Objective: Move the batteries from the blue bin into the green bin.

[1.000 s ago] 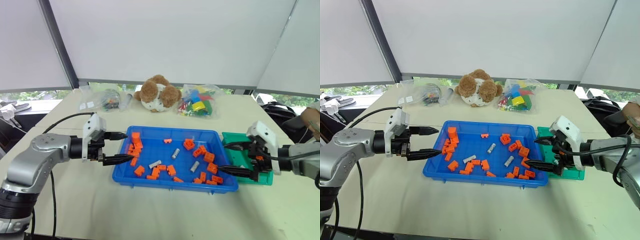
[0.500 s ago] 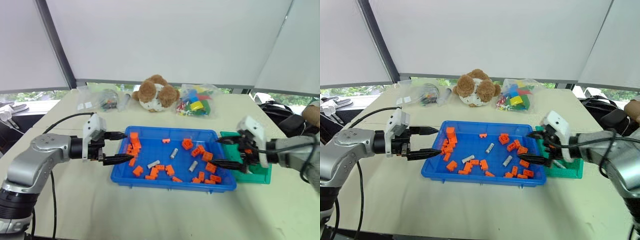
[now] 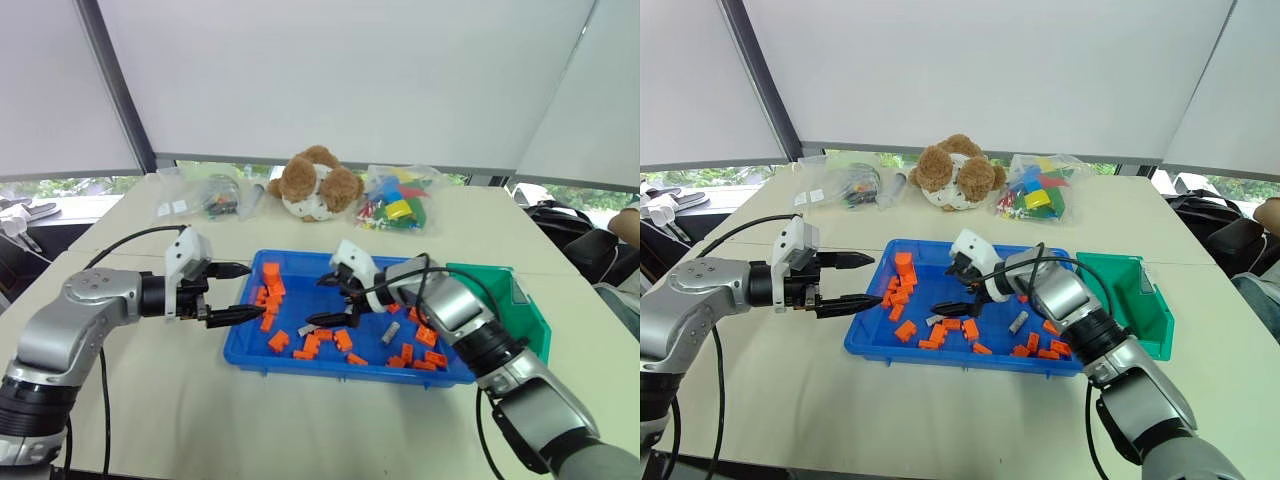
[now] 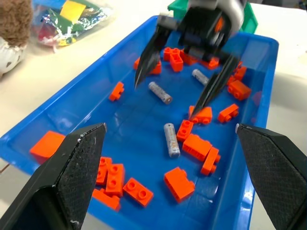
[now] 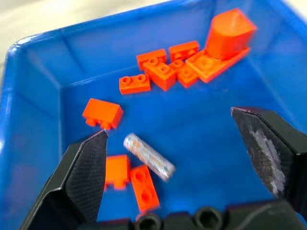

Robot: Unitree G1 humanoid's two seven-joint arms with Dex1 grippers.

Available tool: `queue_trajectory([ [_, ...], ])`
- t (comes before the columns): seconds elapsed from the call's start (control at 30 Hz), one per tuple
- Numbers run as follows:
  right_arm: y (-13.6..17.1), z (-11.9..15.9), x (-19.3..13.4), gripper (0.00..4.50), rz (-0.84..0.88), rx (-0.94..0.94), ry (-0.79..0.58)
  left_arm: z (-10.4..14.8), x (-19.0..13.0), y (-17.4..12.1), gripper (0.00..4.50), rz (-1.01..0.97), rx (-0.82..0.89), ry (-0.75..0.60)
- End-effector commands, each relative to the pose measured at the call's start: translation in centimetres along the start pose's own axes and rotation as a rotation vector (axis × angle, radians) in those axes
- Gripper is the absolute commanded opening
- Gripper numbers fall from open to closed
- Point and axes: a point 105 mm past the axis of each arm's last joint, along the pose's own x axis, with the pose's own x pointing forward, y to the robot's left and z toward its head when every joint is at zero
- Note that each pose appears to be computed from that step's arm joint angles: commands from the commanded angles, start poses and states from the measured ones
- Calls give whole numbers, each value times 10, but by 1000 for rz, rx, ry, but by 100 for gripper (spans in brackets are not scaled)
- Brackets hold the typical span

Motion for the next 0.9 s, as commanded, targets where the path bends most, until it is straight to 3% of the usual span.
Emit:
queue_trajectory([
  [0.03,6,7,7,450,15,-62,-10,11,-6,-2,447,18,56,-11],
  [0.57,-16,-38,28,450,-118,-184,222,11,-4,-4,447,35,62,-16],
  [0.87,-6,-28,34,450,-43,-192,179,12,-3,-3,447,46,68,-22],
  [0.9,-4,-26,35,424,-33,-187,171,12,-3,-2,449,48,68,-22],
])
